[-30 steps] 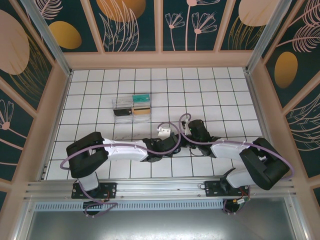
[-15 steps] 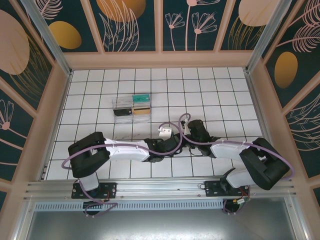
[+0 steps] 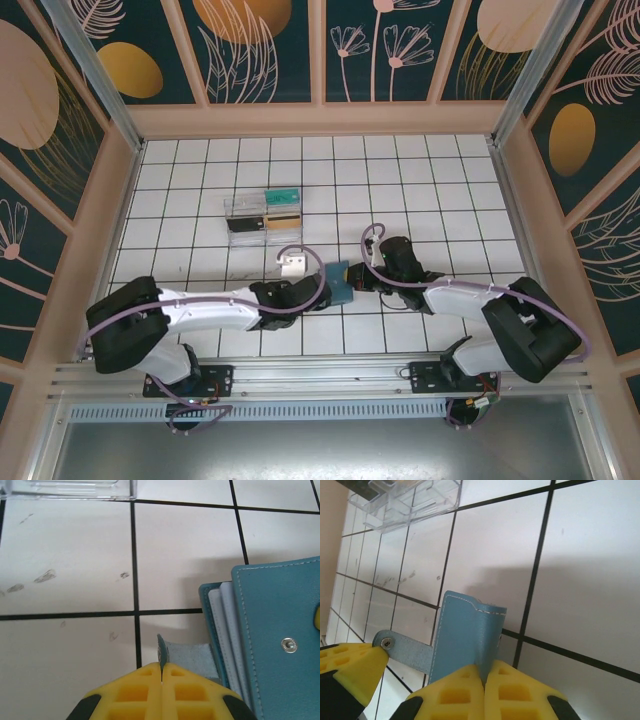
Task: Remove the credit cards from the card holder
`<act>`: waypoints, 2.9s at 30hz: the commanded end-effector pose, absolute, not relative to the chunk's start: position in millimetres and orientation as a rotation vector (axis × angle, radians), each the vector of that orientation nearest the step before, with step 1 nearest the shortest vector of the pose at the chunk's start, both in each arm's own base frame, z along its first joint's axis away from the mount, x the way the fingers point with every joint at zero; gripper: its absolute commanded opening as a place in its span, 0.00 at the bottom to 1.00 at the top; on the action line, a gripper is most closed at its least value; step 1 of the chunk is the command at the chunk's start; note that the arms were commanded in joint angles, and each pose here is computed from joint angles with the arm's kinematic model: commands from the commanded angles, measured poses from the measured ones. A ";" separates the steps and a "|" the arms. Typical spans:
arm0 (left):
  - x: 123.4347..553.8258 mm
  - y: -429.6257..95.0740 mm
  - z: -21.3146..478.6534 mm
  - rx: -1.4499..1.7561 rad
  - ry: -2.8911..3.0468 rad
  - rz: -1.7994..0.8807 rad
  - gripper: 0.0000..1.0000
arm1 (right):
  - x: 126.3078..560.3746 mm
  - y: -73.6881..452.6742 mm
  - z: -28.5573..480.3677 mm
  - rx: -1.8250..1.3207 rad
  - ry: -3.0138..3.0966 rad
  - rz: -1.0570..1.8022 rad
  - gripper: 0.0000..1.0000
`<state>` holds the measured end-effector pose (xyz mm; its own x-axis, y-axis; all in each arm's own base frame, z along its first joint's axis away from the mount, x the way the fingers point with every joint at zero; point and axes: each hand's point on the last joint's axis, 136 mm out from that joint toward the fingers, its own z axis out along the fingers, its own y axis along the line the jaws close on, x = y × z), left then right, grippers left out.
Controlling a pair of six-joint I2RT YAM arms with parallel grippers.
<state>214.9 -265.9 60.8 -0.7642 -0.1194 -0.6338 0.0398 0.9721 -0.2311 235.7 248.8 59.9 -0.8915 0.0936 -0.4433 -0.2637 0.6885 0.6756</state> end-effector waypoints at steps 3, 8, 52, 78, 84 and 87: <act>220.1 -262.2 80.3 -0.108 2.347 -0.402 0.00 | 240.8 237.1 55.7 -0.122 2.468 0.978 0.33; 225.0 -290.6 120.6 -0.034 2.281 -0.550 0.00 | 244.9 236.8 67.8 -0.136 2.436 0.935 0.54; 220.9 -293.1 121.9 -0.029 2.275 -0.610 0.00 | 232.0 267.1 77.2 -0.179 2.430 1.163 0.34; 220.8 -295.7 118.9 -0.019 2.285 -0.606 0.00 | 224.0 281.3 95.4 -0.264 2.371 1.244 0.30; 220.4 -295.6 117.5 -0.017 2.289 -0.605 0.00 | 221.3 286.5 109.1 -0.298 2.331 1.261 0.35; 220.6 -294.9 117.7 -0.019 2.287 -0.604 0.00 | 221.4 287.1 106.8 -0.305 2.338 1.249 0.33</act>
<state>219.1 -297.1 122.7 -0.7135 -0.1824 -0.6765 0.1797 0.8857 -0.4282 216.4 277.1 83.9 -0.8920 0.0189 -0.4516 -0.3505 0.6019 0.7175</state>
